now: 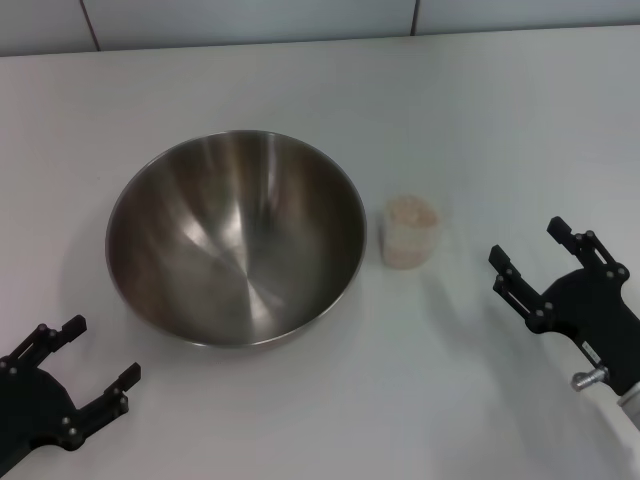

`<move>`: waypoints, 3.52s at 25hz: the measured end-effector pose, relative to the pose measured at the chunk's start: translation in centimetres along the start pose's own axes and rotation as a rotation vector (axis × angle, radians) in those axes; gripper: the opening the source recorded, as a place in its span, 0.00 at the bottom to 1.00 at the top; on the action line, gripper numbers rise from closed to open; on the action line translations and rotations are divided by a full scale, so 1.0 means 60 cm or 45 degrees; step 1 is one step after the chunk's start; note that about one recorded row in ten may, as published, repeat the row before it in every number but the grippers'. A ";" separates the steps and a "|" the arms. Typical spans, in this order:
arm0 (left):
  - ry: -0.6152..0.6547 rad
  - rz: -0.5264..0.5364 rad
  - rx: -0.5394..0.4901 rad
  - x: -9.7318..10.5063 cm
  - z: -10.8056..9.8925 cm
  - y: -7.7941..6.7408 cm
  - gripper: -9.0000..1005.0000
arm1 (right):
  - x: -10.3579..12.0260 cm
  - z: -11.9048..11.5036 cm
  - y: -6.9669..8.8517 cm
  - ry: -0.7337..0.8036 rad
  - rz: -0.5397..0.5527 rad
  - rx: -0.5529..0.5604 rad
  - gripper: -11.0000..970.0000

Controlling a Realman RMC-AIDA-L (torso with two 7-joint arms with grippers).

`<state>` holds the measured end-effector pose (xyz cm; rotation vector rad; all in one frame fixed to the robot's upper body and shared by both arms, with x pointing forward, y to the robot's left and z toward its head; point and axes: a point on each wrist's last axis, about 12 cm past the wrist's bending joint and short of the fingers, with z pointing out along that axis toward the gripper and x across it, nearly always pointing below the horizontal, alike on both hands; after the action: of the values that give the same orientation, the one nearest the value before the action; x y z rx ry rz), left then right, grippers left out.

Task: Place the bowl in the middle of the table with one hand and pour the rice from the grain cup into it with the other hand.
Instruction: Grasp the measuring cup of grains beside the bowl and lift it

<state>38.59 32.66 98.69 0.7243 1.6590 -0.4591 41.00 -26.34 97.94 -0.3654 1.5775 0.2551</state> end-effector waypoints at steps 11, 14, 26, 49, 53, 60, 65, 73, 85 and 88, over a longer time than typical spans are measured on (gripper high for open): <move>-0.005 -0.002 -0.004 0.001 -0.004 -0.003 0.83 | -0.003 0.046 0.000 0.043 -0.076 0.032 0.79; -0.005 -0.002 -0.003 0.001 -0.004 -0.003 0.83 | -0.004 0.053 -0.001 0.050 -0.077 0.030 0.79; -0.004 -0.002 0.002 0.001 -0.005 -0.003 0.83 | -0.008 0.071 -0.002 0.053 -0.074 0.015 0.79; -0.010 -0.008 0.005 0.000 -0.004 -0.004 0.83 | -0.012 0.097 -0.007 0.074 -0.078 0.015 0.79; -0.010 -0.008 0.005 0.000 -0.004 -0.005 0.83 | -0.014 0.102 -0.007 0.068 -0.085 0.009 0.79; -0.013 -0.006 0.010 -0.001 -0.002 -0.005 0.83 | -0.017 0.114 -0.007 0.074 -0.100 -0.006 0.79; -0.015 -0.007 0.011 -0.001 -0.001 -0.005 0.83 | -0.016 0.122 -0.006 0.095 -0.105 -0.017 0.79; -0.013 -0.008 0.009 0.000 -0.003 -0.006 0.83 | -0.019 0.129 -0.005 0.089 -0.108 -0.024 0.77; -0.011 -0.007 0.007 0.000 -0.004 -0.005 0.83 | -0.021 0.131 -0.004 0.082 -0.112 -0.033 0.40; -0.018 -0.007 0.011 -0.002 -0.005 -0.005 0.83 | -0.021 0.131 -0.003 0.081 -0.112 -0.033 0.34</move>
<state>38.20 32.62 98.81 0.7213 1.6470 -0.4745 48.36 -23.43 98.88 -0.4657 1.6176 0.1979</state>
